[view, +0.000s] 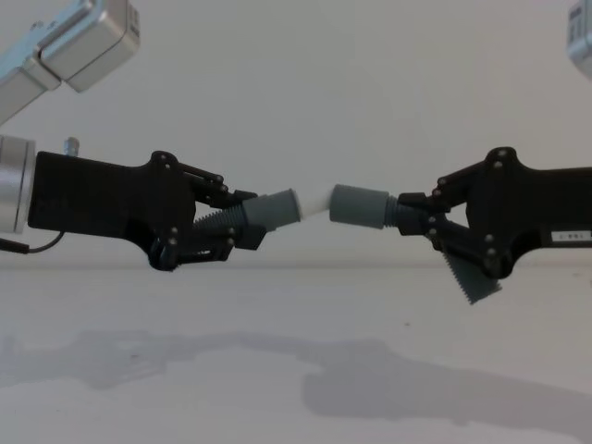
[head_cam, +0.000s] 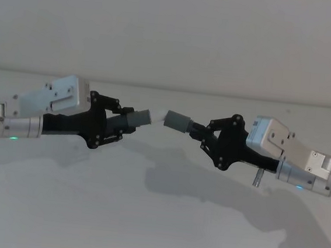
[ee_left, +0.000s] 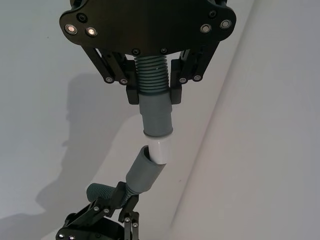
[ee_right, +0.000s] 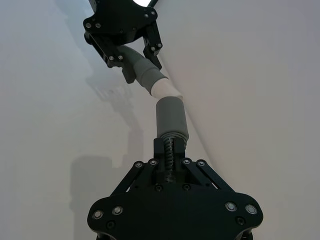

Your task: Use both hands to pick up one end of the pipe from the table, align the ends, and insert them.

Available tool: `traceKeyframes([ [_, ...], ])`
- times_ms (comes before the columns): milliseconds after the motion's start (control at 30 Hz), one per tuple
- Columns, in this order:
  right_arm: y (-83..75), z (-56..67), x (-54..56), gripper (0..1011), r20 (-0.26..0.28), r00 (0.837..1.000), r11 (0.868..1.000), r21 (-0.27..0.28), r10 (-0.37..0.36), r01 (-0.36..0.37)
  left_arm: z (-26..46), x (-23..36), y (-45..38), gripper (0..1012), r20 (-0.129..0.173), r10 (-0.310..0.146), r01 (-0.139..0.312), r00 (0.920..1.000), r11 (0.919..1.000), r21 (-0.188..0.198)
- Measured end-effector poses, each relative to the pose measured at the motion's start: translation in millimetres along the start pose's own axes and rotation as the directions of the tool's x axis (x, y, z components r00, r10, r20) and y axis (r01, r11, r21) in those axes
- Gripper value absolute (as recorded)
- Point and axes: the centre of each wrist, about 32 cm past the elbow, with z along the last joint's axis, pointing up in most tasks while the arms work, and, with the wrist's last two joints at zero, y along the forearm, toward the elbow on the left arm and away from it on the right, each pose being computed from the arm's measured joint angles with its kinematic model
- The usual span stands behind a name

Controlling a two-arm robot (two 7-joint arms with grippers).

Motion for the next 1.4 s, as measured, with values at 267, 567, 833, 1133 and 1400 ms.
traceKeyframes([
  [267, 2.7, 0.3, 3.3, 85, 0.004, 1.0, 1.0, -0.006, 0.003, -0.003, 0.0, 0.0, 0.0, 349, 0.001, 0.0, 0.0, 1.0, 1.0, 0.0],
  [567, 3.1, 1.7, 6.9, 85, 0.013, 1.0, 1.0, -0.005, 0.007, -0.006, 0.0, 0.0, 0.0, 349, 0.001, 0.0, 0.0, 1.0, 1.0, -0.001],
  [833, 2.5, 2.8, 9.2, 85, 0.027, 0.999, 1.0, -0.001, 0.018, -0.018, 0.0, 0.0, 0.0, 349, 0.001, 0.0, 0.0, 1.0, 1.0, -0.001],
  [1133, 3.0, 5.3, 11.5, 85, 0.047, 0.998, 0.999, 0.003, 0.036, -0.036, 0.0, 0.0, 0.0, 349, 0.001, 0.0, 0.0, 1.0, 1.0, 0.0],
  [1400, 5.4, 7.4, 14.4, 83, 0.065, 0.997, 0.999, 0.001, 0.046, -0.046, 0.0, 0.0, 0.1, 349, 0.0, 0.001, -0.001, 1.0, 1.0, 0.0],
])
